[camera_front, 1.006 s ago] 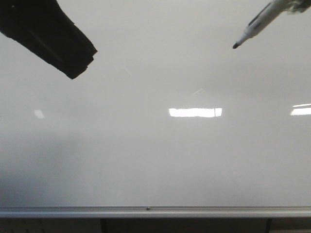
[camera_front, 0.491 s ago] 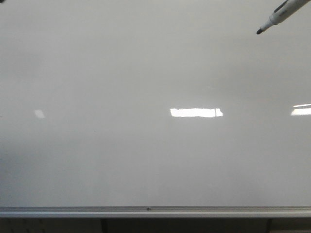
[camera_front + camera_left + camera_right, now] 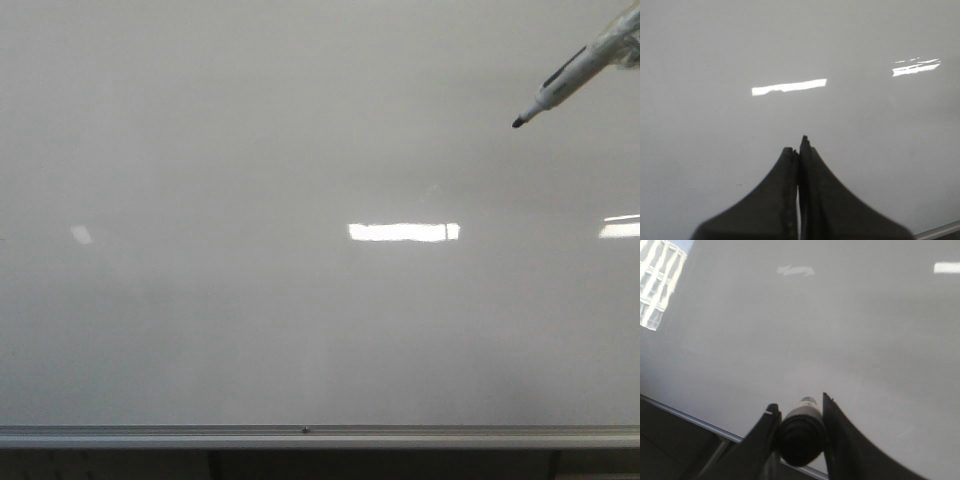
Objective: Write number 1 on whiteboard
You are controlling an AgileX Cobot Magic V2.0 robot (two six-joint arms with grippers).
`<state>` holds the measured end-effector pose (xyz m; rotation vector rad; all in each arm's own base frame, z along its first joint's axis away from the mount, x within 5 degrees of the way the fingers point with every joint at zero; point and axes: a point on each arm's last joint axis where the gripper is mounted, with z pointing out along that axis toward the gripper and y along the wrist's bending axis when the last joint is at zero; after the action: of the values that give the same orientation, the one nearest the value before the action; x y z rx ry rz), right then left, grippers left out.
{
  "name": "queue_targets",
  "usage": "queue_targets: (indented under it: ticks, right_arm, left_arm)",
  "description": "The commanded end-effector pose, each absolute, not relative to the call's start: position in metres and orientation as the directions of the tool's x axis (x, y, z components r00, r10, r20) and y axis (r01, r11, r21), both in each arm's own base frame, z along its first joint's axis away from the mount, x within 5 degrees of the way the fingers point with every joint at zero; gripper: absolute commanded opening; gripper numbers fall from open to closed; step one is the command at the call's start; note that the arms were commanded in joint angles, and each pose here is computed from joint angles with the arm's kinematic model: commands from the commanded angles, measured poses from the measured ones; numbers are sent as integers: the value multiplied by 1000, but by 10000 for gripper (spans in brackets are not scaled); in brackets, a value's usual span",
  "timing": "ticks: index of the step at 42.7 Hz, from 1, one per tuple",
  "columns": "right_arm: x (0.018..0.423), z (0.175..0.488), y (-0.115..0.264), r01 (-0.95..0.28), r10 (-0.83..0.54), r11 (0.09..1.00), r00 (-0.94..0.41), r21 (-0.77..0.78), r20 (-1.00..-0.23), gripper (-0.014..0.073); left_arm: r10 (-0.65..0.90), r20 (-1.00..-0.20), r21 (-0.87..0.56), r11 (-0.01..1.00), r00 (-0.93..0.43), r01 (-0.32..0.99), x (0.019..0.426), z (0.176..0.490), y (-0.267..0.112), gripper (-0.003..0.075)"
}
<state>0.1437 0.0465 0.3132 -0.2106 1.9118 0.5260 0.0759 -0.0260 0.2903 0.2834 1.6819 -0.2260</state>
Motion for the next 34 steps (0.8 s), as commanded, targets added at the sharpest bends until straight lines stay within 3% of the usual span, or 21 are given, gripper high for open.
queue_targets:
  ticks: [1,18,34]
  right_arm:
    - [162,328,44,-350,128,899,-362,262,-923,-59]
    - [237,354,58,-330,79,925,-316,187,-945,-59]
    - [273,347,82,-325,54,932,-316,161,-947,-59]
  left_arm:
    - [3,-1000,1,959,-8,285,72,304,-22,-20]
    - [2,-1000,1,959,-6,285,71,303,-22,-20]
    - [2,-1000,1,959,-6,285,71,303,-22,-20]
